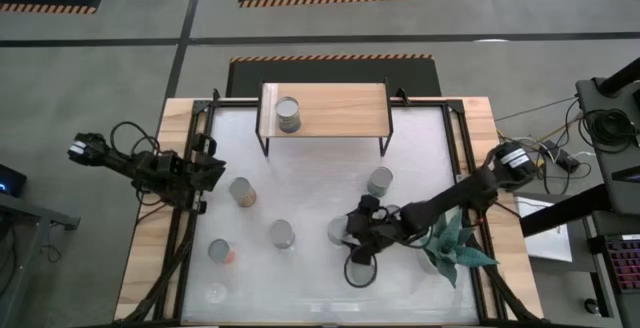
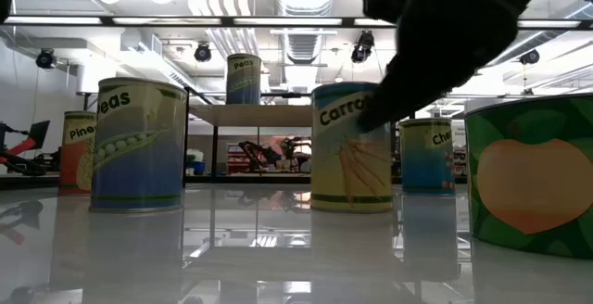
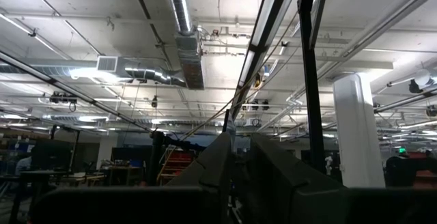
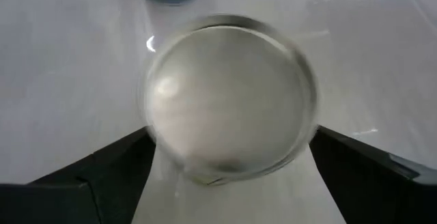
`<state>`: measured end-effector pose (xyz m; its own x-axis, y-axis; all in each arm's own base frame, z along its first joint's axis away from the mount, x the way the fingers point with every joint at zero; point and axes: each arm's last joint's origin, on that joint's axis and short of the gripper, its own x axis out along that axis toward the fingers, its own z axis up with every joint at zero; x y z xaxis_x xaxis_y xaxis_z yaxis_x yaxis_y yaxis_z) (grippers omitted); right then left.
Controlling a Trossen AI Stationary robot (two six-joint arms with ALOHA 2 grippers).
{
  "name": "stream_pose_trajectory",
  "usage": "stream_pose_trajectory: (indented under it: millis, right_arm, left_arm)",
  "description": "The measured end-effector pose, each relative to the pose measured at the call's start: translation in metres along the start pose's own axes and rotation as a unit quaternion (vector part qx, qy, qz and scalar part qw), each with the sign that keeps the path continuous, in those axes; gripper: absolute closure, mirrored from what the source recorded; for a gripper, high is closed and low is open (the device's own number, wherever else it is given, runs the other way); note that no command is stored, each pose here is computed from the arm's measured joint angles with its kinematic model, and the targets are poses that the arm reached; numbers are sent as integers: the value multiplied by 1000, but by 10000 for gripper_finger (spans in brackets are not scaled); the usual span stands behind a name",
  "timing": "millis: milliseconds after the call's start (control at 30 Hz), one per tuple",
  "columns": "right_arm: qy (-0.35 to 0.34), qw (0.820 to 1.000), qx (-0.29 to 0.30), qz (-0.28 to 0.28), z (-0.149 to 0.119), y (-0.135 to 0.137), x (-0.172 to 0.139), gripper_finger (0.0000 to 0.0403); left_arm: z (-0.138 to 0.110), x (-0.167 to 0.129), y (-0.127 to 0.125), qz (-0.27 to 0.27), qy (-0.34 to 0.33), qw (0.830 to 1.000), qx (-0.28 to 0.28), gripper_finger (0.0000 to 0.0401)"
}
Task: Pick and place cans onto a shelf
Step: Put the canned carrots on the shelf
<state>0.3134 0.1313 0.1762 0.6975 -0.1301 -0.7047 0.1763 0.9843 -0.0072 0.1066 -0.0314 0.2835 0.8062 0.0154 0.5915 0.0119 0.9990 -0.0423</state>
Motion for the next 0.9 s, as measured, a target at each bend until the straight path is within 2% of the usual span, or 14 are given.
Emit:
stream_pose_trajectory:
  millis: [467, 700, 900]
  right_arm:
    - [-15, 1000, -9, 15, 5, -1, 3, 124]
    - [-26, 999, -6, 38, 13, -3, -7, 125]
    - [-37, 997, 20, 64, 51, -21, -40, 123]
  left_arm:
    - [0, 0, 0, 0, 0, 1000, 0, 362]
    - [0, 0, 0, 0, 0, 1000, 0, 362]
    - [1, 0, 0, 0, -2, 1000, -1, 362]
